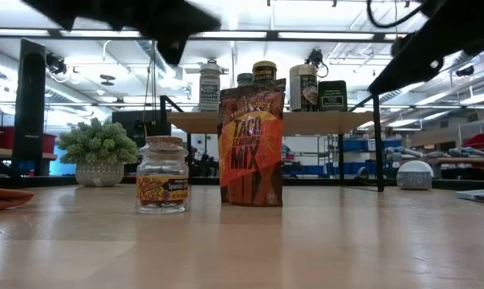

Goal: Shelf spices
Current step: Put the orange seasoning bag on the shelf

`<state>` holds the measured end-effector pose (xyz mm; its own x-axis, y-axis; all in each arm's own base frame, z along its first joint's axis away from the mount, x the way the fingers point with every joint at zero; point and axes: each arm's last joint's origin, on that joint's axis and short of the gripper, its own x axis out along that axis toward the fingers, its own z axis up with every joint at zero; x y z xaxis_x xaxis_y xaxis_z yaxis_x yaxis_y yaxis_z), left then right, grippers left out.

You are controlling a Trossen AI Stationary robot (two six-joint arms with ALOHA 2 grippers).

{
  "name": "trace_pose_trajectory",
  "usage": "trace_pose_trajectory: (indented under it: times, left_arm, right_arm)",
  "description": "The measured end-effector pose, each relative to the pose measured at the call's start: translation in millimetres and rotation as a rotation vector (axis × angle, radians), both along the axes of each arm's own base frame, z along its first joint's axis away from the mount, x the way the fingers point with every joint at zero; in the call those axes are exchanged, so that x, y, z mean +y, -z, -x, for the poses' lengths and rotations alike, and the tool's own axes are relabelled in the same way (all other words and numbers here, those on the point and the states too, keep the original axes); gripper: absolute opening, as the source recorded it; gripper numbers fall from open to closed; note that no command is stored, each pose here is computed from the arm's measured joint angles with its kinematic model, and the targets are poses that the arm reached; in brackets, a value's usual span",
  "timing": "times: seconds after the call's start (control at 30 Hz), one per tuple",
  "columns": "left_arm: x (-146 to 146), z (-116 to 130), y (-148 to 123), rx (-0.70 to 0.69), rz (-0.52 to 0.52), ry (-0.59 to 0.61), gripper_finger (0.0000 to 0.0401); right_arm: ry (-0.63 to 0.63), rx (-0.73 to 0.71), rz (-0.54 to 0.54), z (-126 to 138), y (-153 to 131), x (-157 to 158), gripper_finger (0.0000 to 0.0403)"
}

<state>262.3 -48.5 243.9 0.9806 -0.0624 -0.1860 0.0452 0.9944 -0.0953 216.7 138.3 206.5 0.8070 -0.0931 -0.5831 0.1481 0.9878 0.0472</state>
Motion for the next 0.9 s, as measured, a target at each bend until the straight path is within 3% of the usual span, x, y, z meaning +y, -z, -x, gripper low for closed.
trace_pose_trajectory:
  times: [0.17, 0.4, 0.7, 0.9]
  left_arm:
    - [-18.2, 8.6, 21.3, 0.047, 0.102, 0.001, 0.0]
    - [-56.9, 16.4, 31.9, 0.025, 0.077, -0.068, 0.0]
    - [-59.3, 17.7, 31.8, 0.021, 0.117, -0.091, 0.0001]
    - [-58.4, 17.4, 31.6, 0.018, 0.117, -0.1, 0.0001]
  right_arm:
    - [0.027, -0.032, -0.019, -20.0, 16.4, 4.3, 0.0305]
    - [0.037, -0.023, -0.051, -27.7, 27.9, 7.4, 0.0305]
    - [0.014, -0.128, -0.138, -36.3, 18.2, 10.2, 0.0305]
    - [0.046, -0.204, -0.136, -48.6, 11.1, -3.2, 0.0305]
